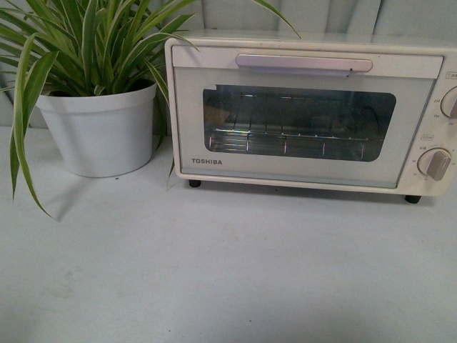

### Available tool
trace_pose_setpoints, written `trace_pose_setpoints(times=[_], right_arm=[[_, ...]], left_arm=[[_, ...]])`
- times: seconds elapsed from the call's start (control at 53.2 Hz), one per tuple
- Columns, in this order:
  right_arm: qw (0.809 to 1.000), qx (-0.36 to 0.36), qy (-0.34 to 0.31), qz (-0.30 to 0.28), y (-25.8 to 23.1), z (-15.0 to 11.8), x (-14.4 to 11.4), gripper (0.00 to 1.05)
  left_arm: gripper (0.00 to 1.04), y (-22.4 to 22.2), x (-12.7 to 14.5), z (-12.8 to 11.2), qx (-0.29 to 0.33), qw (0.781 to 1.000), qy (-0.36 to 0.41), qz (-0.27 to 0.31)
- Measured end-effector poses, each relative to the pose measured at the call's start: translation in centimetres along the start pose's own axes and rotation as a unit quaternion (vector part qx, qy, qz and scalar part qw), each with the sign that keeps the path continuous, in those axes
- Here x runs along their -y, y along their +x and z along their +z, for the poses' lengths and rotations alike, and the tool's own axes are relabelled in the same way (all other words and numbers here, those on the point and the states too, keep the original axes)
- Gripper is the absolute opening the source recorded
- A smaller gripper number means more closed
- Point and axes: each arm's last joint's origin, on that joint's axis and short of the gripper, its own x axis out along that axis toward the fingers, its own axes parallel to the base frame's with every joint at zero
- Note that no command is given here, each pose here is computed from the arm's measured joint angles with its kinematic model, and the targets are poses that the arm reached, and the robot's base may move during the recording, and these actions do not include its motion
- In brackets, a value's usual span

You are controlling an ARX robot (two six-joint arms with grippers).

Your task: Open oven

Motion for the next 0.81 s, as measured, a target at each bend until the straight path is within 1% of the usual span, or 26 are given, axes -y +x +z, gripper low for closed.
trace_pose_setpoints(times=[0.526,0.582,0.601,0.62,0.676,0.808], right_arm=[[1.000,0.000,0.000,0.000,0.0,0.0,0.0,0.95],[1.000,0.000,0.000,0.000,0.0,0.0,0.0,0.95],[1.000,0.000,0.000,0.000,0.0,0.0,0.0,0.95],[1.000,0.000,0.000,0.000,0.0,0.0,0.0,0.95],[1.000,0.000,0.000,0.000,0.0,0.0,0.0,0.95],[1.000,0.000,0.000,0.000,0.0,0.0,0.0,0.95]], left_arm=[[0.98,0.0,0.0,0.0,-0.001,1.000,-0.002,0.002],[0.98,0.1,0.0,-0.2,-0.026,0.999,-0.023,0.038],[0.98,0.2,0.1,-0.3,-0.040,0.996,-0.047,0.058],[0.98,0.2,0.2,-0.4,-0.047,0.995,-0.057,0.066],[0.98,0.5,0.5,-0.3,-0.061,0.991,-0.096,0.067],[0.98,1.3,1.6,0.6,-0.080,0.982,-0.168,0.030]])
